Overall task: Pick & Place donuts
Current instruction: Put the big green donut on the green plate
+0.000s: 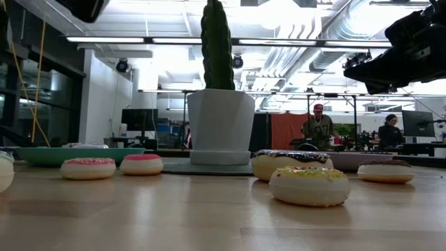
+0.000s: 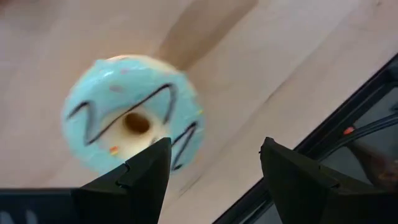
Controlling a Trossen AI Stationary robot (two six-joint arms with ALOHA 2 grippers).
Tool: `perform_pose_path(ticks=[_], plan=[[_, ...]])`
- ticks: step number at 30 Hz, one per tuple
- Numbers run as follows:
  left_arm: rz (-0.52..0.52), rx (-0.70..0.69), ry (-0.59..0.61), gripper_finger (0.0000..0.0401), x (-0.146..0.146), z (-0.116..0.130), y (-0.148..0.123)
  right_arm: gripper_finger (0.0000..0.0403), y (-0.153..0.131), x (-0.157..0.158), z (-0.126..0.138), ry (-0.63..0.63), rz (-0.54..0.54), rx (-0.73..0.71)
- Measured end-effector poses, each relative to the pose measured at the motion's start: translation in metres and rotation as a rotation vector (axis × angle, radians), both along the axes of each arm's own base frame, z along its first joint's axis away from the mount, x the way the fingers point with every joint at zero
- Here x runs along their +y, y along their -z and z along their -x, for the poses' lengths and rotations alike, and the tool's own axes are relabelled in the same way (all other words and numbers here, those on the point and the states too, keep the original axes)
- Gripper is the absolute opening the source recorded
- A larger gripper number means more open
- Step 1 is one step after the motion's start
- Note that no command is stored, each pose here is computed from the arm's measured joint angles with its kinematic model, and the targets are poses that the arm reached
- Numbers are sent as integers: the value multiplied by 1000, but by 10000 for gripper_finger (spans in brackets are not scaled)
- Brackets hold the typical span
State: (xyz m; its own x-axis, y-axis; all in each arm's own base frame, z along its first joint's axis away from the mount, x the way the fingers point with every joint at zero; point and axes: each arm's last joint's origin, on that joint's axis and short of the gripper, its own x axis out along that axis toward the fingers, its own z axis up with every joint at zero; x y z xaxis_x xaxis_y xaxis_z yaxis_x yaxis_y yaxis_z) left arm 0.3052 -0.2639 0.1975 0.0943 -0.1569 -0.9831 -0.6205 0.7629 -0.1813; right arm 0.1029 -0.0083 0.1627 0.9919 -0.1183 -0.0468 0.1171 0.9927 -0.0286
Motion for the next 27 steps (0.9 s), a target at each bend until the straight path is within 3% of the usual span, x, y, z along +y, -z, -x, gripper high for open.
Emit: perform_pose_path(ticks=[27], plan=[[-72, 27, -48, 239, 7, 0, 5, 0, 0, 0, 0, 0, 0, 1]])
